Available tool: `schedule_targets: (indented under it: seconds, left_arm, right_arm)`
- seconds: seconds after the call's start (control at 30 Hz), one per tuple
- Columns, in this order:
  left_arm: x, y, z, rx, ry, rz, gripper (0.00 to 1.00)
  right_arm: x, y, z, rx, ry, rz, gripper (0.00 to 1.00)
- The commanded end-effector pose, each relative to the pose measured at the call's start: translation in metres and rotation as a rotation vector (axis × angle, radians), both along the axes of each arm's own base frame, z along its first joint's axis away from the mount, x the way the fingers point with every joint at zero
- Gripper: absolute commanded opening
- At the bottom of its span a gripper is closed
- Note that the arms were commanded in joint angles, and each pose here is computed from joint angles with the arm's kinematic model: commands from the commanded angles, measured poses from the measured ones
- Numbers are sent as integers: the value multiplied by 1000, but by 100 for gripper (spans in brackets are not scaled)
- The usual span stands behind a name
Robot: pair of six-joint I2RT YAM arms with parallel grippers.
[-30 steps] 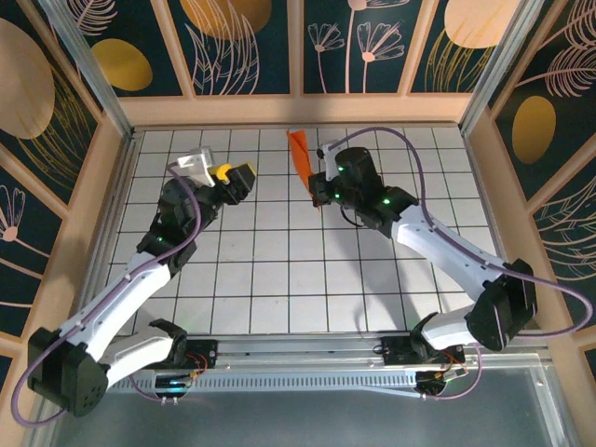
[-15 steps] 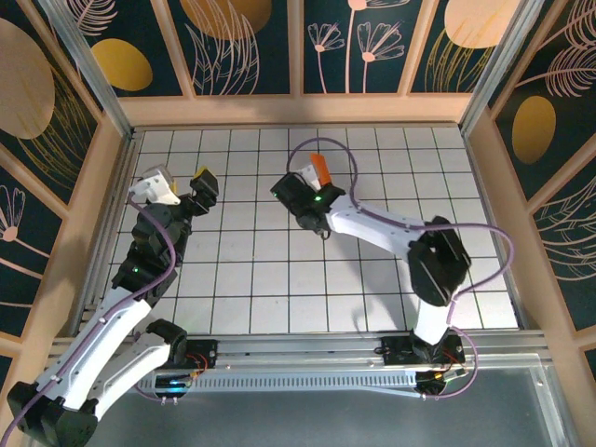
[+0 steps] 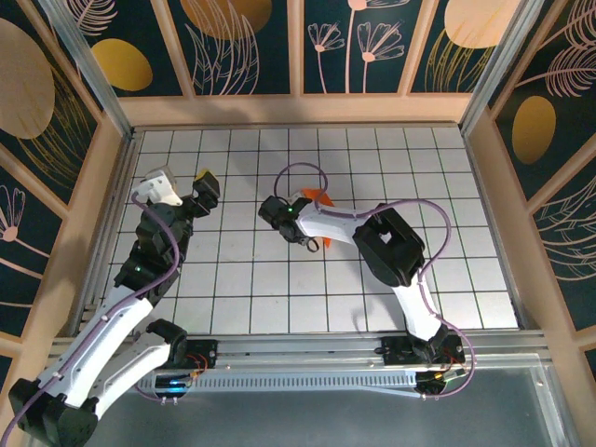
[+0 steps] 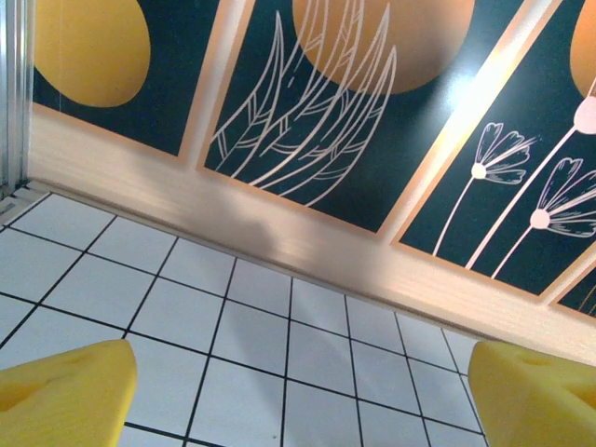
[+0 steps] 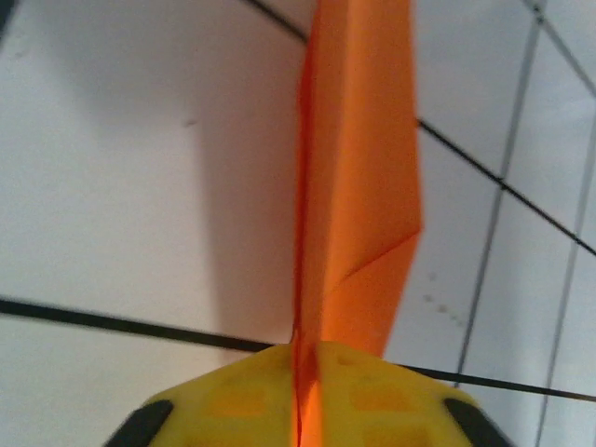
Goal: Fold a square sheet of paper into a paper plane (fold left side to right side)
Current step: Turn over the paper at the center of the table.
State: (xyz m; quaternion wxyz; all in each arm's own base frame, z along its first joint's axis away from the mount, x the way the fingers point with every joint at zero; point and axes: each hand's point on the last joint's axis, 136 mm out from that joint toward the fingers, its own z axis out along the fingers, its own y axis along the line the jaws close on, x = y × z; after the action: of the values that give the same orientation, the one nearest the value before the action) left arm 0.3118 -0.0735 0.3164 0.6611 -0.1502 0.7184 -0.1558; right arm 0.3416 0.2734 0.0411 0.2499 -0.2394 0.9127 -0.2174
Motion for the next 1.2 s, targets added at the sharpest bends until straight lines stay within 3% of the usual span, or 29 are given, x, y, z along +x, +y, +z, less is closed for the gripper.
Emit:
schedule_targets:
  seconds: [0.0, 0.2, 0.43, 0.7, 0.9, 1.17]
  left_arm:
    - [4, -5, 8, 13, -10, -14, 91]
    - [22, -29, -2, 3, 45, -97, 91]
    - [46, -71, -33, -55, 157, -247, 88]
    - [70, -131, -117, -204, 433, -420, 71]
    - [78, -184, -179, -271, 605, -553, 69]
    - [101, -226, -223, -343, 679, -635, 67]
  right_arm:
    - [-2, 31, 12, 184, 17, 4, 28]
    - [-2, 39, 41, 386, 35, 6, 60]
    - [2, 15, 91, 722, 15, -30, 76]
    - [15, -54, 112, 1024, -53, -157, 82]
    - [21, -104, 104, 1195, -96, -285, 84]
    - [16, -122, 94, 1281, -84, -322, 83]
